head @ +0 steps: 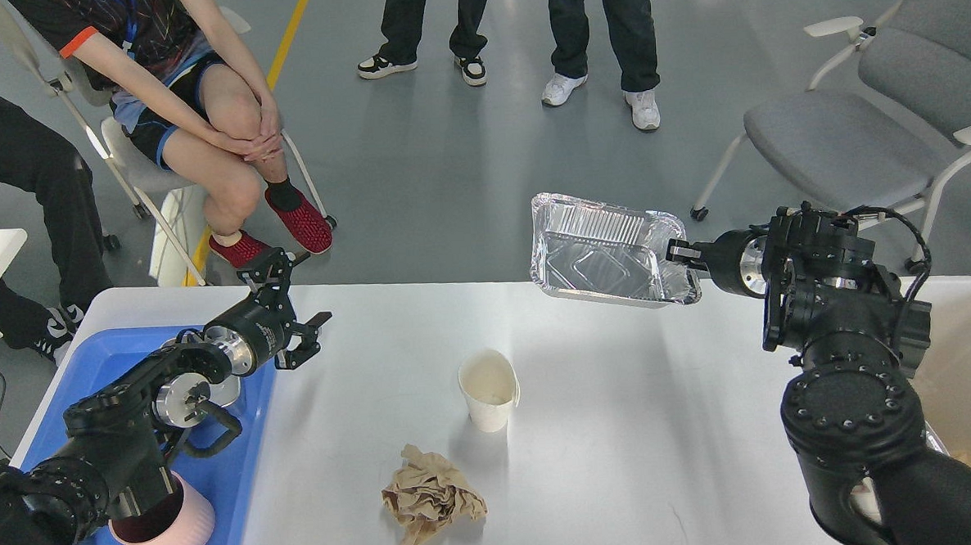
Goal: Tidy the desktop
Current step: 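Raise the left gripper out of the basin and away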
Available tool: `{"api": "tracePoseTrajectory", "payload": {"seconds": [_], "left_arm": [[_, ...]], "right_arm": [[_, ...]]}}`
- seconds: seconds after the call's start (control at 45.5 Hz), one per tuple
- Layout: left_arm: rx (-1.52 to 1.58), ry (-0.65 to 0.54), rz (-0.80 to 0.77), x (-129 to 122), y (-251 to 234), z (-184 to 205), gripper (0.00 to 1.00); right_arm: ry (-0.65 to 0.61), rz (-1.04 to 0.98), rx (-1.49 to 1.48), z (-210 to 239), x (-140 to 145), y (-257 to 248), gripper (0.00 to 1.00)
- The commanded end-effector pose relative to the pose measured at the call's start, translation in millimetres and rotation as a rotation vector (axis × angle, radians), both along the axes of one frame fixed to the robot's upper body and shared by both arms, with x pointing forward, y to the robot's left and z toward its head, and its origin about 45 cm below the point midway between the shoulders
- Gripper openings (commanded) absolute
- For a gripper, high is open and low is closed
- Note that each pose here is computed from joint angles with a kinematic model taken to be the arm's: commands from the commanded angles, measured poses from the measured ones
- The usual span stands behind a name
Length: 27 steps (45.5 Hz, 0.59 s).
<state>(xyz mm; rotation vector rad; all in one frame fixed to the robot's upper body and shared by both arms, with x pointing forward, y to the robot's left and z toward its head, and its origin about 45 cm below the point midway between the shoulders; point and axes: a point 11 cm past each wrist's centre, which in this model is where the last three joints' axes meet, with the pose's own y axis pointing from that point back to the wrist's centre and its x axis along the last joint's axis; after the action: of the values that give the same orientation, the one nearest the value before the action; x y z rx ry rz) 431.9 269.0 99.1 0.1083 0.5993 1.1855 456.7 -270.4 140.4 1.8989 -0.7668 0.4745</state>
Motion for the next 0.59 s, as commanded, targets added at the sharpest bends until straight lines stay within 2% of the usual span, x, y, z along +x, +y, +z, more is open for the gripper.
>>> {"api": "tracePoseTrajectory", "payload": {"seconds": [0.0,0.571], "left_arm": [[0.0,0.0,0.0,-0.1,0.0,-0.1,0.98],[0.019,0.003,0.012,-1.8,10.7,-1.6,0.97]], "right_arm": [[0.006,-0.002,0.002,-3.5,-2.2,-3.2,0.0],[0.009,-0.002,0.007,-6.5,-3.9,-2.1,0.0]]}}
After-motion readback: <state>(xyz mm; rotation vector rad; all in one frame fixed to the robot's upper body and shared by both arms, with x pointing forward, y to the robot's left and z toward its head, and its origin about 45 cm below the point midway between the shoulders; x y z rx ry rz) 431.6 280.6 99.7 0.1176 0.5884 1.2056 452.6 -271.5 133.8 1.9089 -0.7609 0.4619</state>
